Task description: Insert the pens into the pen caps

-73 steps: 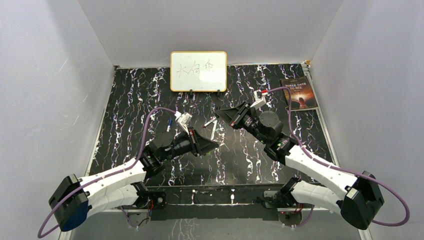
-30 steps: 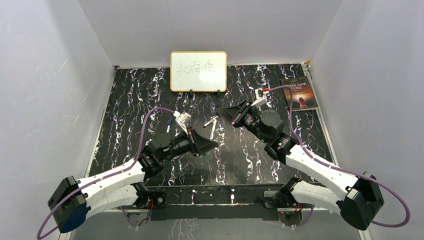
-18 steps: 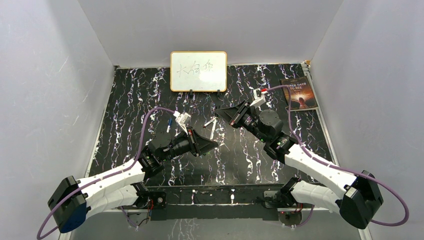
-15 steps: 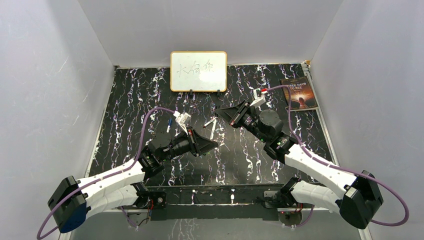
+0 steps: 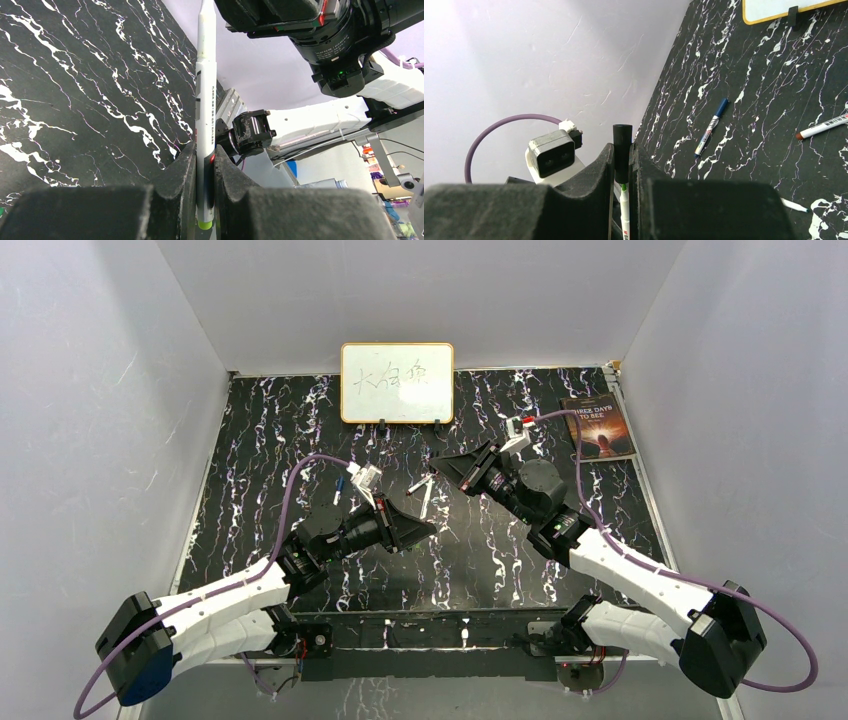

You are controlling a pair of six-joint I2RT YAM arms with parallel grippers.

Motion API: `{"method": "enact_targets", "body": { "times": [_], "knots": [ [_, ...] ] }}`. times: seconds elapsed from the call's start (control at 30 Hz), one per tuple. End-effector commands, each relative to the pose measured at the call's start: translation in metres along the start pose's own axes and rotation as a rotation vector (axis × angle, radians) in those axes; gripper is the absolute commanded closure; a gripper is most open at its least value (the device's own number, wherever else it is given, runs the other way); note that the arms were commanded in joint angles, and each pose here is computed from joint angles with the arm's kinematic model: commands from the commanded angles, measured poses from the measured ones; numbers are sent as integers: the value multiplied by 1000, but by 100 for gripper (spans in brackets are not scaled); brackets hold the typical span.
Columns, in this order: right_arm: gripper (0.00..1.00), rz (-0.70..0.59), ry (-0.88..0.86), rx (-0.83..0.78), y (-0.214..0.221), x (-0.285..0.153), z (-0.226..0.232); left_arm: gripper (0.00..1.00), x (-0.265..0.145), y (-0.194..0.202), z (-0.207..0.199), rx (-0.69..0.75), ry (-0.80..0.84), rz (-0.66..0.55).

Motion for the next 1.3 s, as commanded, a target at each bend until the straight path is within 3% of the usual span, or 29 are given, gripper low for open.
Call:
{"method": "enact_targets", "body": {
  "times": [0.0, 1.03, 1.27],
  "knots": [
    [100, -6, -79, -2, -3, -4, 13, 100, 0, -12, -9, 30, 40, -48],
    [100, 6, -47, 1, 6, -19, -1, 100, 19, -15, -7, 22, 41, -35],
    [100, 0, -28, -21, 7, -22, -3, 100, 21, -23, -7, 17, 18, -107]
  ]
}}
Point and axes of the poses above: each gripper's point midway between its finger pads, its own x axis out along the fingers, its own z axis along the line the jaws close on, y = z × x, the point moved 10 cm from there along -x, back along the fingers, and after that the axes turned 12 degrees about x, right-handed, at the moved point
